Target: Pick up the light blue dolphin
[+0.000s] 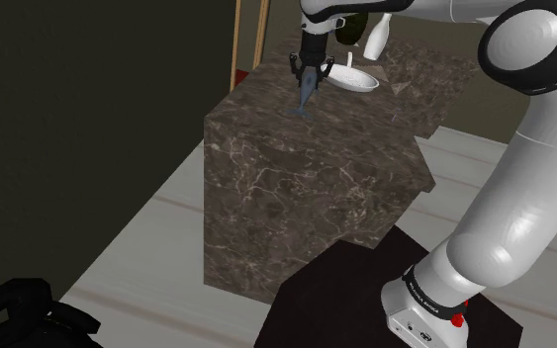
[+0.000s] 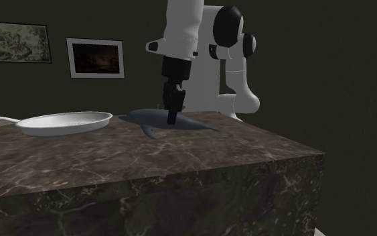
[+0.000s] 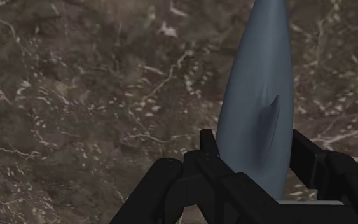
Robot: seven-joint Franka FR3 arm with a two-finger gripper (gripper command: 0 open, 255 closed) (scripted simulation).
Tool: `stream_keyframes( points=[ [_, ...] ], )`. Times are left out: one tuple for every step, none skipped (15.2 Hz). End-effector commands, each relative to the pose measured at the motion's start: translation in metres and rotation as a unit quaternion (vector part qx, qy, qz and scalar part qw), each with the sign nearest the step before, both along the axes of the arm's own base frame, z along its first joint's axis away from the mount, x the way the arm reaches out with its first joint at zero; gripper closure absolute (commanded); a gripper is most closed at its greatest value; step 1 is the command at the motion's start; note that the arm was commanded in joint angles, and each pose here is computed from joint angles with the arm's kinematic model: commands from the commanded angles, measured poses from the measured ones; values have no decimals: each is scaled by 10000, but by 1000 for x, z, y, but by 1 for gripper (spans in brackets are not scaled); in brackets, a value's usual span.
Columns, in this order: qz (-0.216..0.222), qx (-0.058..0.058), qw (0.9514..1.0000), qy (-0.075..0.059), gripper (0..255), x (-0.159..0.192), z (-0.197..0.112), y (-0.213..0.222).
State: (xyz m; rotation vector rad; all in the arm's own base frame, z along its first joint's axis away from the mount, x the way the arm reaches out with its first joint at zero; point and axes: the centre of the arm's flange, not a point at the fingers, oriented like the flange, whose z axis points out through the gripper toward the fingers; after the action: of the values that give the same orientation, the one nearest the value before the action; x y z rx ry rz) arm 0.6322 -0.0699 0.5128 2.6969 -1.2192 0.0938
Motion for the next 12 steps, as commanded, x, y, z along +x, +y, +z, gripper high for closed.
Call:
stream_keyframes(
  points=[
    [-2,0,10000,2,255,0,0,0],
    [-2,0,10000,2,255,0,0,0],
    [-2,0,10000,2,255,0,0,0],
    [-2,0,10000,2,255,0,0,0],
    [-2,-1,10000,2,255,0,0,0],
    [-2,-1,10000,2,255,0,0,0],
    [-2,-1,10000,2,255,0,0,0],
    [-2,0,10000,2,255,0,5,0],
    [-2,0,10000,2,255,0,10,0],
    [-2,-1,10000,2,255,0,15,0],
    [-2,-1,10000,2,255,0,21,0],
    [-2,-1,10000,2,255,0,26,0]
  ],
)
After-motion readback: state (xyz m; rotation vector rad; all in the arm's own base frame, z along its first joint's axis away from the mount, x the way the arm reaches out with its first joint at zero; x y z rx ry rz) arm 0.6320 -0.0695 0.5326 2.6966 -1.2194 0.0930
